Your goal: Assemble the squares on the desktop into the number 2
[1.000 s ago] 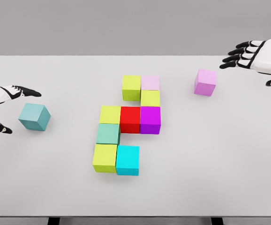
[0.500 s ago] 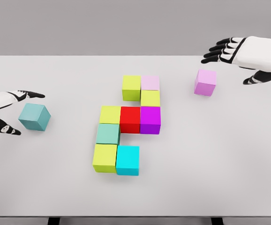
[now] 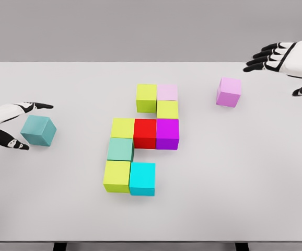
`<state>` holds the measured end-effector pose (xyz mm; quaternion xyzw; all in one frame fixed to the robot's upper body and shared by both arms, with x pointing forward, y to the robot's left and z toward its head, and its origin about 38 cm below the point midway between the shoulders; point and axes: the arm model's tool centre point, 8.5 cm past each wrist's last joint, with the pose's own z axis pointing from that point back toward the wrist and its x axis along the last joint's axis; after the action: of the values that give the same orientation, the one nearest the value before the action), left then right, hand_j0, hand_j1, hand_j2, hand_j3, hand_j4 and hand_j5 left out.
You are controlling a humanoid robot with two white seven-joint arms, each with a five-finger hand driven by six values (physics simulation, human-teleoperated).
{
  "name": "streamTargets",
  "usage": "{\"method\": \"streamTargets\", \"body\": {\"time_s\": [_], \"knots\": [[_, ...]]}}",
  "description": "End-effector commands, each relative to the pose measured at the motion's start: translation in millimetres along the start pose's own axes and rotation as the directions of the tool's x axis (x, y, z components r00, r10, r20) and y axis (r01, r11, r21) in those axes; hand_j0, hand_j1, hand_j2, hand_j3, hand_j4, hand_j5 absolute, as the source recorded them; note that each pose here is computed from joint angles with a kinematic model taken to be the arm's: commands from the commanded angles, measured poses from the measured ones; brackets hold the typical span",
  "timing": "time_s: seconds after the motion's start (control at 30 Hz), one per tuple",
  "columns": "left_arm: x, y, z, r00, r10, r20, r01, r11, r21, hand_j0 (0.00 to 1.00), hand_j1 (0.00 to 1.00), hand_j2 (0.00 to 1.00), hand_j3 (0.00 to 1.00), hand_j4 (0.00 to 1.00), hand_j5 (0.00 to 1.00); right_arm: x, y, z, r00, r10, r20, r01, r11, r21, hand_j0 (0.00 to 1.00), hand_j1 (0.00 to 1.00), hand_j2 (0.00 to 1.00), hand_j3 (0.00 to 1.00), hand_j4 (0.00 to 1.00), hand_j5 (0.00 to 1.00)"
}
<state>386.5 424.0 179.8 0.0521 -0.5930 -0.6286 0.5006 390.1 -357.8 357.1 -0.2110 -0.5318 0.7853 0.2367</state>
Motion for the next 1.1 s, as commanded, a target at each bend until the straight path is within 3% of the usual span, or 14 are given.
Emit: {"method": "streamTargets", "body": {"time_s": [0.0, 0.2, 0.33, 0.47, 0.5, 0.6, 0.83, 0.93, 1.07], "knots": [[-5, -1.8, 2, 1.000, 0.017, -0.015, -0.017, 1.000, 0.004, 1.00, 1.00, 1.00, 1.00, 1.00, 1.00, -1.7, -1.6, 6, 1.000, 0.002, -0.014, -0.001, 1.000, 0.007, 1.00, 1.00, 1.00, 1.00, 1.00, 1.00], [-9, -3.7, -6, 1.000, 0.010, -0.022, -0.010, 1.000, 0.005, 1.00, 1.00, 1.00, 1.00, 1.00, 1.00, 3.7, 9.4, -13, 0.999, -0.029, 0.027, 0.029, 1.000, -0.008, 1.00, 1.00, 1.00, 1.00, 1.00, 1.00], [-9, -2.9, -5, 1.000, 0.008, -0.025, -0.008, 1.000, 0.005, 1.00, 1.00, 1.00, 1.00, 1.00, 1.00, 10.3, 12.7, -46, 0.999, 0.034, 0.042, -0.034, 0.999, -0.014, 1.00, 1.00, 1.00, 1.00, 1.00, 1.00], [-9, -3.5, -5, 1.000, 0.009, -0.024, -0.008, 1.000, 0.003, 1.00, 1.00, 1.00, 1.00, 1.00, 1.00, -18.7, 9.8, -57, 1.000, -0.007, -0.022, 0.006, 0.999, -0.047, 1.00, 1.00, 1.00, 1.00, 1.00, 1.00], [-8, -3.4, -5, 1.000, 0.008, -0.022, -0.008, 1.000, 0.003, 1.00, 1.00, 1.00, 1.00, 1.00, 1.00, -25.5, 18.2, -60, 0.999, -0.004, -0.050, 0.003, 1.000, -0.019, 1.00, 1.00, 1.00, 1.00, 1.00, 1.00], [-8, -3.3, -6, 1.000, 0.007, -0.021, -0.007, 1.000, 0.003, 1.00, 1.00, 1.00, 1.00, 1.00, 1.00, -25.9, 30.0, -82, 0.998, 0.029, -0.055, -0.027, 0.999, 0.045, 1.00, 1.00, 1.00, 1.00, 1.00, 1.00], [-8, 2.1, -7, 1.000, -0.013, -0.027, 0.013, 1.000, 0.004, 1.00, 1.00, 1.00, 1.00, 1.00, 1.00, -40.8, 42.5, -121, 0.995, 0.049, -0.084, -0.038, 0.990, 0.133, 1.00, 1.00, 1.00, 1.00, 1.00, 1.00], [-14, -2.3, -8, 0.999, -0.002, -0.045, 0.002, 1.000, 0.002, 1.00, 1.00, 1.00, 1.00, 1.00, 1.00, -32.5, 49.6, -136, 0.996, 0.072, -0.052, -0.062, 0.982, 0.176, 1.00, 1.00, 1.00, 1.00, 1.00, 1.00], [-17, -7.4, -11, 0.998, -0.008, -0.055, 0.007, 1.000, -0.011, 1.00, 1.00, 1.00, 1.00, 1.00, 1.00, -30.7, 57.2, -143, 0.990, 0.129, -0.057, -0.113, 0.966, 0.232, 1.00, 1.00, 1.00, 1.00, 1.00, 1.00]]}}
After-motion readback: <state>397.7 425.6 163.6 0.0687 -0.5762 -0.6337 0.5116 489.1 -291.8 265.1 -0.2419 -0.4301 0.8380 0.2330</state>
